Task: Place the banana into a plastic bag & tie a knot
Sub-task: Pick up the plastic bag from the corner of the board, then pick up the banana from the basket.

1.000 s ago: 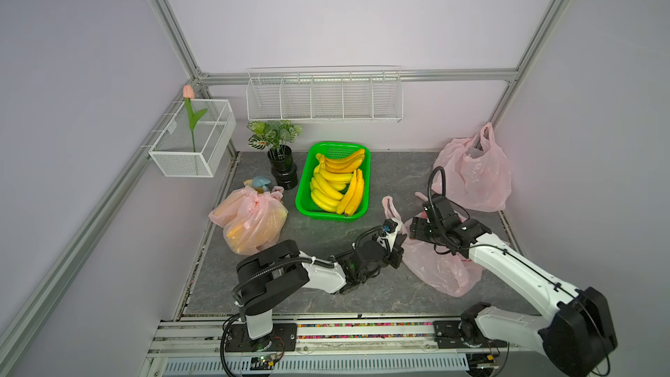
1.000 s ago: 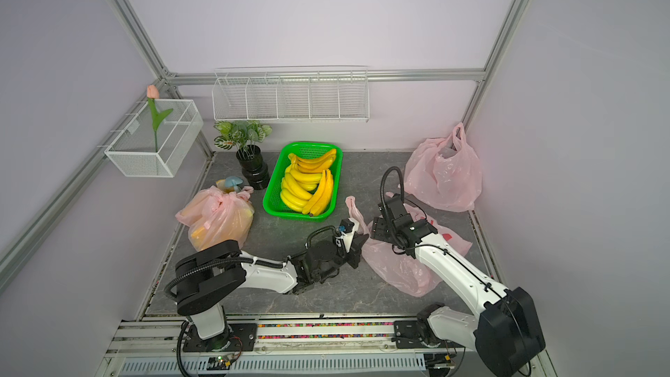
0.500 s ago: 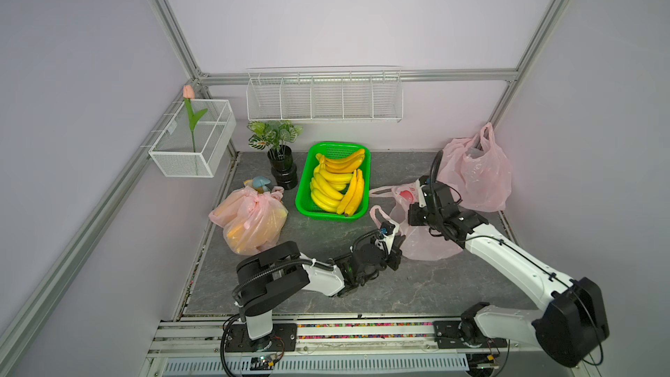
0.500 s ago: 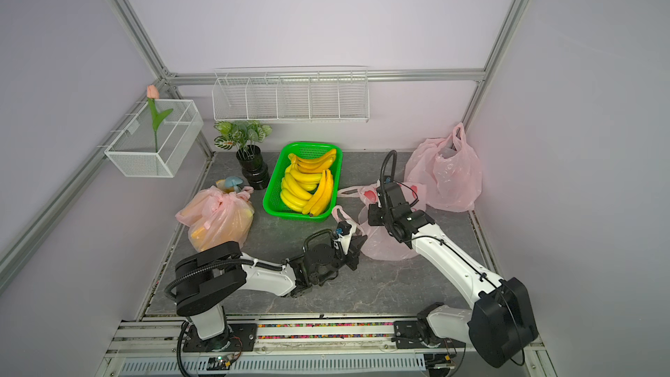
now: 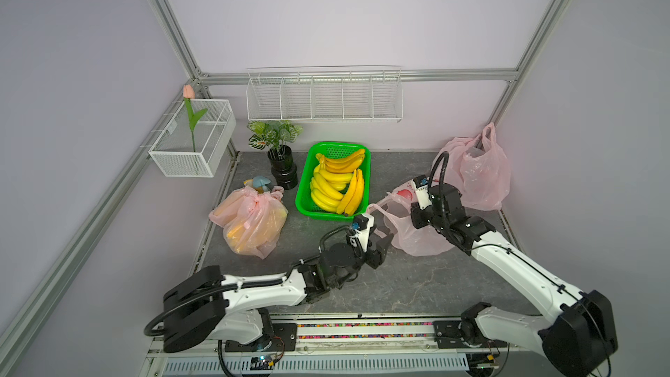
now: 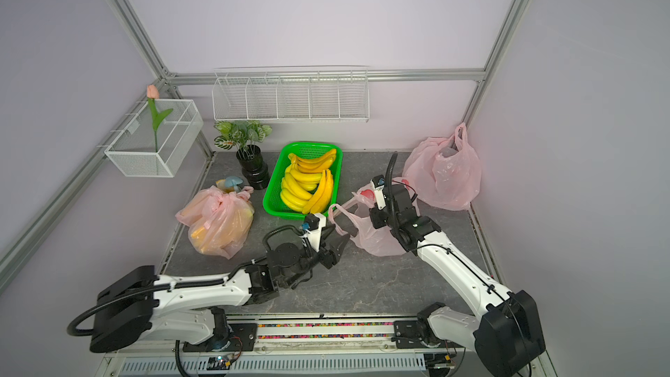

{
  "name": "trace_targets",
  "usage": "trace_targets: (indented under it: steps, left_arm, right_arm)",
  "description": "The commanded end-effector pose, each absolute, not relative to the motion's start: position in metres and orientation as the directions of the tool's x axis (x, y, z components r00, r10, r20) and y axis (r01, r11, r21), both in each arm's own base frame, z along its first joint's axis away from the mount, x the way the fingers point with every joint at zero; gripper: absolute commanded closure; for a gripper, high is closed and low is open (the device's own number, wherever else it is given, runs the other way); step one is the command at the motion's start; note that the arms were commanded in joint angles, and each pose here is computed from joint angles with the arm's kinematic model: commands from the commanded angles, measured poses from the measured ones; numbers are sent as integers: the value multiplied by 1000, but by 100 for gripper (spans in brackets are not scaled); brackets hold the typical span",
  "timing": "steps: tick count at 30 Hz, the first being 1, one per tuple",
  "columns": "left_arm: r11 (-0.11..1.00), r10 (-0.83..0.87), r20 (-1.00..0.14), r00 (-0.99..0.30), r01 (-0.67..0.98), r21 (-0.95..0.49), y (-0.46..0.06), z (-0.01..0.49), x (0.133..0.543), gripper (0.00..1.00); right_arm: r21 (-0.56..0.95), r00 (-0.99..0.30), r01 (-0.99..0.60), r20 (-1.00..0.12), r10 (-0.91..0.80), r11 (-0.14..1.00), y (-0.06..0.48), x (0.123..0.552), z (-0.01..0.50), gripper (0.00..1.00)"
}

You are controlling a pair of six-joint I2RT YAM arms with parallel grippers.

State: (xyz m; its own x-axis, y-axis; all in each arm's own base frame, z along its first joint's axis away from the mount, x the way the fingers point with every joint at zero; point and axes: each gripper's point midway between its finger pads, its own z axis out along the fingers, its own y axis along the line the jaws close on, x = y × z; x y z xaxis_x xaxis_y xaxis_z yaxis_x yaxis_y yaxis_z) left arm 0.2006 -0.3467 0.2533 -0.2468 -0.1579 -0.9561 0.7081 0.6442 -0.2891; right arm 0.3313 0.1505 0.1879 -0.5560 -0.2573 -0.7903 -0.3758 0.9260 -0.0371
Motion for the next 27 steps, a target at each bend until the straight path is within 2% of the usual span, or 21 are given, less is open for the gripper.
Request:
trace_targets:
  steps: [1, 4, 7, 12, 16, 21, 27]
  left_arm:
    - [741, -153, -953, -261, 608, -285, -295, 260, 223, 30]
    - [772, -169, -952, -257, 566, -290, -266, 289, 246, 22]
    - [839, -49, -952, -302, 504, -203, -260, 296, 281, 20]
    - [928, 165, -838, -520, 369, -46, -265, 258, 349, 19]
    - [938, 218, -727, -651, 347, -29, -284, 220, 392, 22]
    - [937, 280, -649, -707, 348, 25, -309, 188, 433, 24]
    - [934, 267, -612, -745, 356, -26, -337, 159, 466, 28]
  right_arm:
    - [-63, -515, -386, -813, -272, 920, 149, 333, 191, 94]
    - [-47, -507, -371, -827, -245, 927, 146, 328, 192, 93]
    - [-24, -493, -364, -843, -214, 931, 143, 322, 193, 93]
    - [45, -480, -370, -865, -150, 928, 144, 307, 197, 93]
    - [83, -475, -385, -872, -121, 919, 146, 299, 198, 94]
    - [105, -471, -404, -875, -108, 909, 149, 294, 198, 94]
    - [126, -478, -427, -872, -105, 896, 154, 291, 192, 93]
